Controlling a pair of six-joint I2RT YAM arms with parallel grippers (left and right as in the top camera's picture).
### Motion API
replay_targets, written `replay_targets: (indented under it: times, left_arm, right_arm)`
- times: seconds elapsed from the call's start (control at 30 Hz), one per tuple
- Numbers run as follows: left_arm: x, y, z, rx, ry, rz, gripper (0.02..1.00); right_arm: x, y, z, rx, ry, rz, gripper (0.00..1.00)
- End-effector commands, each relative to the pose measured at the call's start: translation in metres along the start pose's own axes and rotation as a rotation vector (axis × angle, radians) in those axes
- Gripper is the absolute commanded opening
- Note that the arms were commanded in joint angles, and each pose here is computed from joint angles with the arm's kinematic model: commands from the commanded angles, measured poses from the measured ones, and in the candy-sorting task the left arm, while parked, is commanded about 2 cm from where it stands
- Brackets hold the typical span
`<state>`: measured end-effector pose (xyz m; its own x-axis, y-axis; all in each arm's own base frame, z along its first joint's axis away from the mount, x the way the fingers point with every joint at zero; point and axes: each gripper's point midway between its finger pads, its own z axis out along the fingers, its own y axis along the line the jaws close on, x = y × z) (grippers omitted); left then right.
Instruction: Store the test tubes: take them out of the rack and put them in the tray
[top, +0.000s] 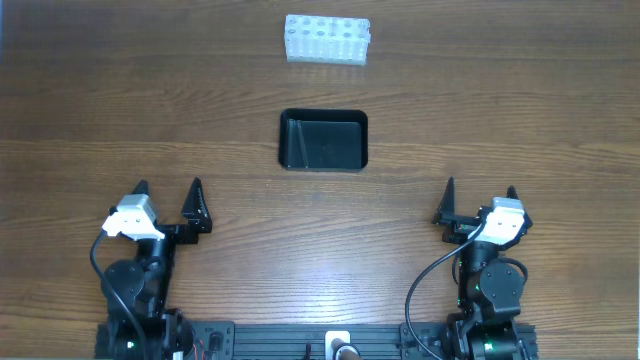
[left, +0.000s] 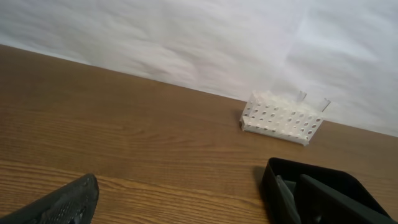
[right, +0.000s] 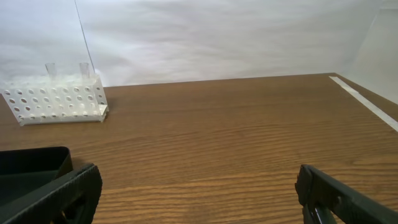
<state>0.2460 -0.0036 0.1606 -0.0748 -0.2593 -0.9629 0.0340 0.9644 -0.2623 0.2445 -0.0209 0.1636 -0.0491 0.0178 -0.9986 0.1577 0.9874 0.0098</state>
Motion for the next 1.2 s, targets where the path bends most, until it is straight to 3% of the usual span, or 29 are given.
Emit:
replay_targets:
  times: [0.03,0.93,1.2]
  left_arm:
    - [0.002,-0.001,0.0,0.008,0.004,-0.012,0.998]
    - [0.002,-0.001,0.0,0.008,0.004,-0.012,0.998]
    - [0.002,-0.001,0.0,0.008,0.004,-0.012,1.0]
  right_arm:
    - [0.001,-0.001,0.0,0.005,-0.002,0.003,0.993]
    - [-0.012,0.004,0.004,-0.019,-0.044,0.02,0.991]
    - [-0.022,0.021,0.032,-0.076,0.076,-0.028,0.993]
